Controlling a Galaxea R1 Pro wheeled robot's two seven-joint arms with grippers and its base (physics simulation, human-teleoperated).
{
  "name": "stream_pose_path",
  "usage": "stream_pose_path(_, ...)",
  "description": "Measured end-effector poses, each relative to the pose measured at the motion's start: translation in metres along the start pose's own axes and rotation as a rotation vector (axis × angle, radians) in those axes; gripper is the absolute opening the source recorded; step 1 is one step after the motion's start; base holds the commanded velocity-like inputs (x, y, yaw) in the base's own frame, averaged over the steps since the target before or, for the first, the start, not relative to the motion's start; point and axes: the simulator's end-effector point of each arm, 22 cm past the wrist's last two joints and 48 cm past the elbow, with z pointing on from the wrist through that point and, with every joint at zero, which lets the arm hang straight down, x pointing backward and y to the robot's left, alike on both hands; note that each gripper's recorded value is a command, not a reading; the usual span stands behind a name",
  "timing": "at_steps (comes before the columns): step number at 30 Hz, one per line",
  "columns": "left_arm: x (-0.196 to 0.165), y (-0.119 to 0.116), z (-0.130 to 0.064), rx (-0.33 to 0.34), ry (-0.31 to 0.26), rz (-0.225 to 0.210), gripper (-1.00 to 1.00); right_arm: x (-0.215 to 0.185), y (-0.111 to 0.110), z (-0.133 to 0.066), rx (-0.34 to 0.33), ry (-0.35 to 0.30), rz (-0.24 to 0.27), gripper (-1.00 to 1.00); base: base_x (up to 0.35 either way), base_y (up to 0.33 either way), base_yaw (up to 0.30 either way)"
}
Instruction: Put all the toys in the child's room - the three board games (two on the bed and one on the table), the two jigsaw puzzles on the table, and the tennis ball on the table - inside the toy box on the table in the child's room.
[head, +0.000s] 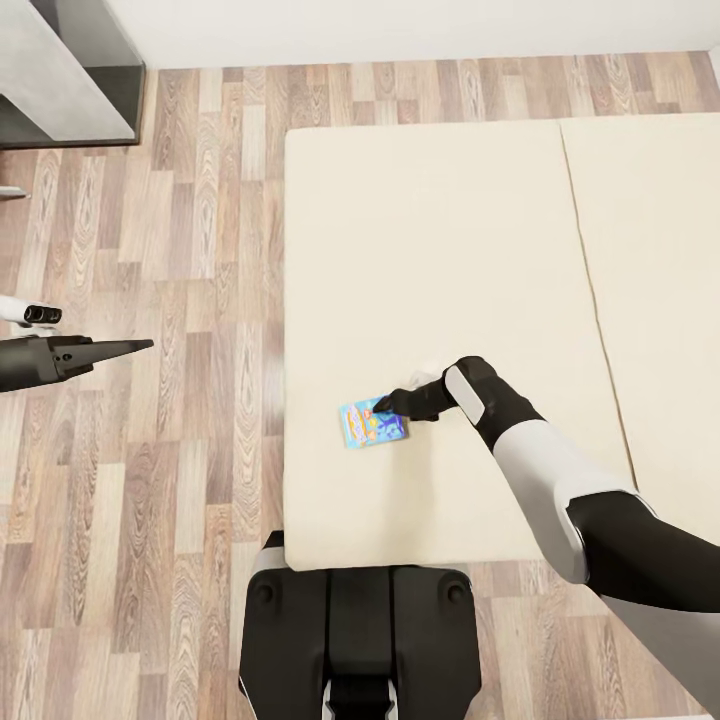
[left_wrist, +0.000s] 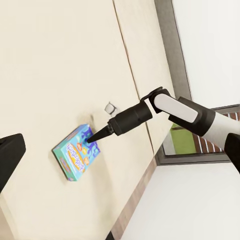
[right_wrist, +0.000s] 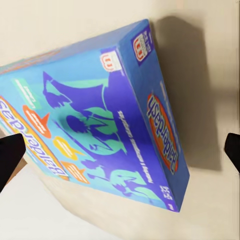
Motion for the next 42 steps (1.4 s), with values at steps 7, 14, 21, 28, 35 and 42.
stream_pose_path(7,0.0,-0.001,0.0,0.0,0.0,0.001,1.0,0.0,0.0,-0.001,0.001,-0.001,-0.001,1.0,0.0,0.0,0.0)
stream_pose_path(14,-0.002,-0.002,-0.001,0.001,-0.001,0.004,1.0,-0.001,0.001,-0.003,0.0,-0.005,-0.002,1.0,0.0,0.0,0.0)
stream_pose_path(21,-0.003,-0.004,-0.001,0.001,-0.003,0.007,1.0,-0.003,0.003,-0.005,-0.001,-0.009,-0.004,1.0,0.0,0.0,0.0)
stream_pose_path(28,-0.003,-0.004,-0.002,0.001,-0.004,0.007,1.0,-0.004,0.002,-0.004,0.0,-0.016,-0.005,1.0,0.0,0.0,0.0)
stream_pose_path(35,-0.004,-0.004,-0.002,0.0,-0.006,0.008,1.0,-0.013,0.001,-0.005,0.0,-0.057,-0.012,1.0,0.0,0.0,0.0)
stream_pose_path(42,-0.004,-0.004,-0.002,0.0,-0.006,0.008,1.0,-0.013,0.001,-0.005,0.001,-0.06,-0.013,1.0,0.0,0.001,0.0)
